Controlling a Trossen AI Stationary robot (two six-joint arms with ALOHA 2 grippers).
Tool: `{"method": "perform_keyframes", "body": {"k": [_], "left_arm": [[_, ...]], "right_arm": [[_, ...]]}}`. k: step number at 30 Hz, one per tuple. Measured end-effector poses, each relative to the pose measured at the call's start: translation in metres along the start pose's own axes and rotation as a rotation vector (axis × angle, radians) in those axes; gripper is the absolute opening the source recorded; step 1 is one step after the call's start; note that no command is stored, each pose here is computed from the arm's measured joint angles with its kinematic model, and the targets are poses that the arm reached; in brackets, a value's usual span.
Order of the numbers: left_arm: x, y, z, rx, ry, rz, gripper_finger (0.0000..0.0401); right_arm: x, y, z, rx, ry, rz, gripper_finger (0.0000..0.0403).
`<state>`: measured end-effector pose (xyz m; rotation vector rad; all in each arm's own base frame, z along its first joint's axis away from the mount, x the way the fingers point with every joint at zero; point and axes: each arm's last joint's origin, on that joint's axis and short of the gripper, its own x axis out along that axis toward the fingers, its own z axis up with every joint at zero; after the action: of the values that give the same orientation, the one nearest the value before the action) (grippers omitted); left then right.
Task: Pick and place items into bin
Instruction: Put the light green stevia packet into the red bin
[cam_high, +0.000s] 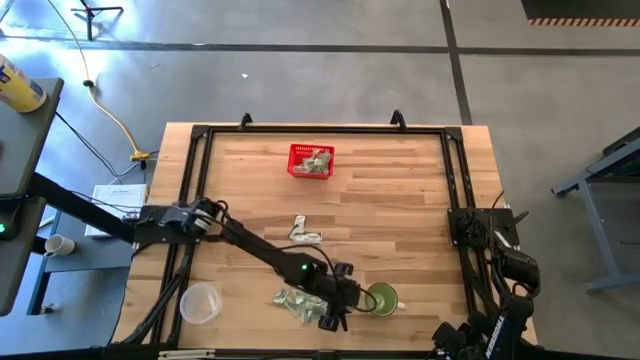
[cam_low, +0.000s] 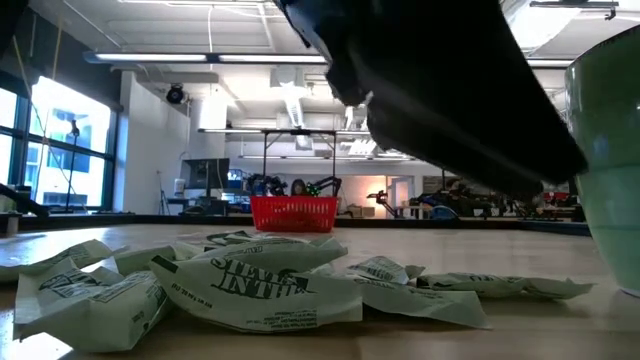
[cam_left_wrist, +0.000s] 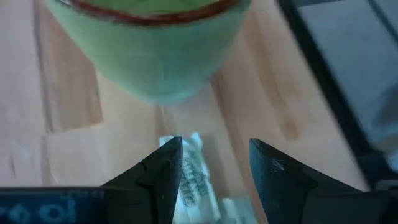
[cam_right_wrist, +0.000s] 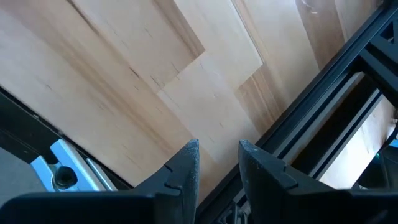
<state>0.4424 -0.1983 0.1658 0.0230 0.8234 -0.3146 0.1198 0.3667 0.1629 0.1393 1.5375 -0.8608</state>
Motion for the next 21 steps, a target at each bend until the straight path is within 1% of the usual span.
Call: {"method": "perform_keyframes", "body": {"k": [3,5,7,9,12,14,16,17,19,21], "left_arm": [[0.004,0.000,-0.004,-0.014,0.008,0.054,0.0220],[0.009,0.000,-0.004,-0.012,-0.005,0.061,0.0220],[0.013,0.002,-0.013,0.013,0.051,0.084,0.0220],[0.022,0.003,-0.019,0.009,0.064,0.100,0.0220],[0.020,0.004,-0.019,-0.014,0.075,0.101,0.0221],[0.025,0.004,-0.022,-0.013,0.084,0.104,0.0216],[0.025,0.004,-0.022,-0.012,0.086,0.107,0.0198],[0.025,0.004,-0.022,-0.012,0.089,0.109,0.0183],[0.025,0.005,-0.023,-0.010,0.093,0.112,0.0145],[0.024,0.008,-0.023,0.001,0.098,0.115,0.0099]], "right_arm": [[0.000,0.000,0.000,0.001,0.007,-0.002,0.0103],[0.000,0.000,-0.001,0.000,0.005,-0.004,0.0103],[0.000,-0.001,0.000,0.000,0.000,-0.009,0.0103],[0.000,-0.001,0.000,0.000,-0.002,-0.013,0.0103],[0.000,-0.002,0.000,0.001,-0.005,-0.015,0.0103],[0.000,-0.002,0.000,0.001,-0.004,-0.017,0.0103],[0.000,-0.002,0.000,-0.001,-0.004,-0.017,0.0103],[0.000,-0.002,-0.001,-0.001,-0.004,-0.017,0.0103],[0.000,-0.002,-0.001,-0.002,-0.004,-0.017,0.0103],[0.000,-0.002,-0.001,-0.002,-0.004,-0.018,0.0103]]}}
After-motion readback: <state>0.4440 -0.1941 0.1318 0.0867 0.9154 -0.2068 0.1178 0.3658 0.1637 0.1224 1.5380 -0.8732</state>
